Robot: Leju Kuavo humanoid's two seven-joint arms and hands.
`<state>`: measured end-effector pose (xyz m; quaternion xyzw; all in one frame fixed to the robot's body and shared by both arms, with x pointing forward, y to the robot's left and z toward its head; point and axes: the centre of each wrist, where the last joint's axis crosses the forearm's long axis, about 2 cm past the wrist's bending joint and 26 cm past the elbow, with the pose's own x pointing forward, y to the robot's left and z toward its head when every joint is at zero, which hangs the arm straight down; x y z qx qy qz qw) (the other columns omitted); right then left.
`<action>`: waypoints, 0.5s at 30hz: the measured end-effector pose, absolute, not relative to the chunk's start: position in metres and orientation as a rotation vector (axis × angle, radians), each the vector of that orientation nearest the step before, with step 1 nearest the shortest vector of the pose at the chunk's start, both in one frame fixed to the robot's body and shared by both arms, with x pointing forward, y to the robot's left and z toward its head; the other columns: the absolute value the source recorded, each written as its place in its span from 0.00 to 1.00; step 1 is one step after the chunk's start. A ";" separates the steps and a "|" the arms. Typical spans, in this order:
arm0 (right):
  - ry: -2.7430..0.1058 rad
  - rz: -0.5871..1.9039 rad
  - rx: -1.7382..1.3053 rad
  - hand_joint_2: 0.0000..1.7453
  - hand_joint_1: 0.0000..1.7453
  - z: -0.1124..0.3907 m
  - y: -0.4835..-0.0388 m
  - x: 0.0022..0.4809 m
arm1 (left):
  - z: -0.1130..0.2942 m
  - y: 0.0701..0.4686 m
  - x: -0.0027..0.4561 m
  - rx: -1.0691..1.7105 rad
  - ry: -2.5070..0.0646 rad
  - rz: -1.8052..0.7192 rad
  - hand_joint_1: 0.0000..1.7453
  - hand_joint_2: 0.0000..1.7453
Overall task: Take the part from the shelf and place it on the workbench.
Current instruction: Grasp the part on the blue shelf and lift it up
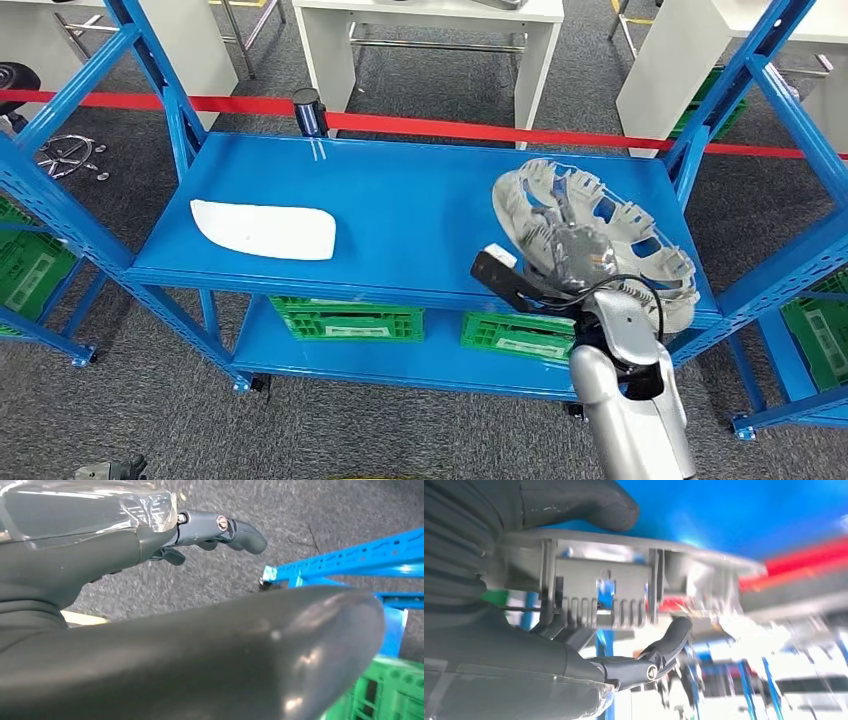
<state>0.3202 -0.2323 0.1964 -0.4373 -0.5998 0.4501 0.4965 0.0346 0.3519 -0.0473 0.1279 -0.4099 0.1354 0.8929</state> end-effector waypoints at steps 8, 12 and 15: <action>-1.742 0.957 -1.170 1.00 1.00 0.238 -0.236 0.297 | -0.042 0.343 0.038 0.250 -0.858 0.248 0.00 0.00; -1.806 0.933 -1.189 1.00 1.00 0.246 -0.237 0.290 | -0.040 0.343 0.040 0.262 -0.863 0.246 0.00 0.00; -1.822 0.925 -1.193 1.00 1.00 0.248 -0.237 0.287 | -0.040 0.343 0.040 0.261 -0.865 0.245 0.00 0.00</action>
